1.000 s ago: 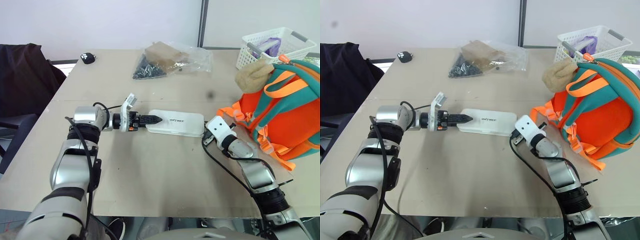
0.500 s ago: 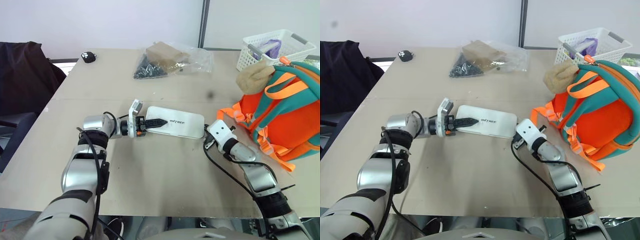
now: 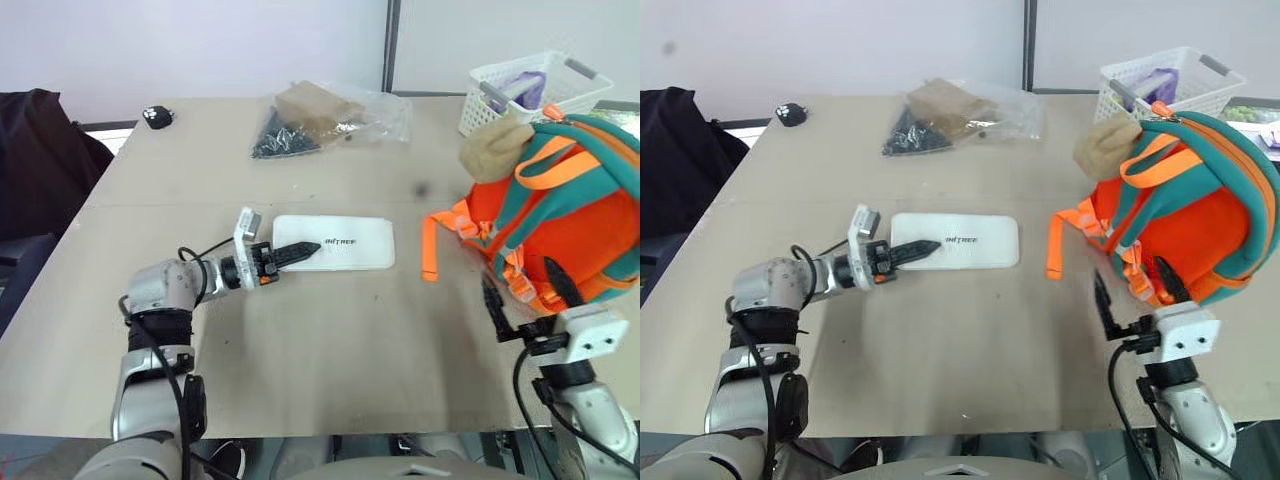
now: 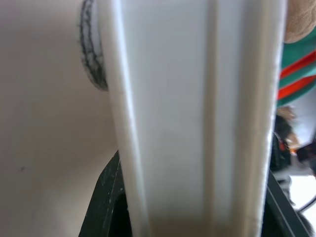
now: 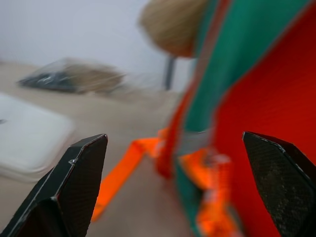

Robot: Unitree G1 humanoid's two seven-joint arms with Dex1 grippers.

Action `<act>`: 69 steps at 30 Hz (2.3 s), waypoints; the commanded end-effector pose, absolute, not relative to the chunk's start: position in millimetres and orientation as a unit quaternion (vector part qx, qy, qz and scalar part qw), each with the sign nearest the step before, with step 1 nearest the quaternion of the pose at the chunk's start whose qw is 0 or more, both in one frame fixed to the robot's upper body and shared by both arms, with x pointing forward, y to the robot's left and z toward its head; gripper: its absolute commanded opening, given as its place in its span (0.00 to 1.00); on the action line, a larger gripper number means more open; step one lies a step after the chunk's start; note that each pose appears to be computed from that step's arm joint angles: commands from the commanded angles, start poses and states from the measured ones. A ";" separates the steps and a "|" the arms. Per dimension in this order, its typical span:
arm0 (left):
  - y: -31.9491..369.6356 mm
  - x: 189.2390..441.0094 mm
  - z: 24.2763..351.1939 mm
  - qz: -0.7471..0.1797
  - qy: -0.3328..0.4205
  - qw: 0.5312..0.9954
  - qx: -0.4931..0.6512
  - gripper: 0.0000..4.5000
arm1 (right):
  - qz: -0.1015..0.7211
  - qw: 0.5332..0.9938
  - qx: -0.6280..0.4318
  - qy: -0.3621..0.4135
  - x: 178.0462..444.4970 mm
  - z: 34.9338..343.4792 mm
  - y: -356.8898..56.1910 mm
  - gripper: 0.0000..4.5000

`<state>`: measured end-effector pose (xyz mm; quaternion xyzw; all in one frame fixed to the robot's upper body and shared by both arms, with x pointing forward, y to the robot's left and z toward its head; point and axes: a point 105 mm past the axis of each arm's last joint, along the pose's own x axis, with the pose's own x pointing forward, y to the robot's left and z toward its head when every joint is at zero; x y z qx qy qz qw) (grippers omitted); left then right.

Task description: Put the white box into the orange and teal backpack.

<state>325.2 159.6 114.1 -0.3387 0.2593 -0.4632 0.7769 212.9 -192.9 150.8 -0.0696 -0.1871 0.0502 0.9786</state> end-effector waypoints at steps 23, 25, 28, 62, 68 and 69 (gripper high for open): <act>173.1 338.1 170.0 -0.402 0.043 0.876 -0.262 0.27 | 0.330 0.909 0.169 -0.188 291.2 237.4 -123.6 0.01; 172.3 336.5 177.1 -0.398 0.014 0.889 -0.224 0.27 | 0.421 0.871 0.178 -0.181 281.5 252.7 -104.1 0.01; 175.2 335.0 181.9 -0.404 -0.005 0.891 -0.208 0.27 | 0.530 0.803 0.214 -0.170 260.9 274.8 -87.0 0.01; 180.0 294.4 246.0 -0.483 -0.174 0.847 -0.141 0.27 | 0.517 0.821 0.223 -0.096 276.4 255.5 -101.4 0.01; 169.6 311.7 239.8 -0.493 -0.179 0.846 -0.096 0.27 | 0.515 0.822 0.223 -0.095 271.7 253.5 -102.6 0.01; 167.6 311.3 237.0 -0.501 -0.173 0.843 -0.088 0.27 | 0.515 0.822 0.223 -0.095 271.1 253.5 -102.5 0.01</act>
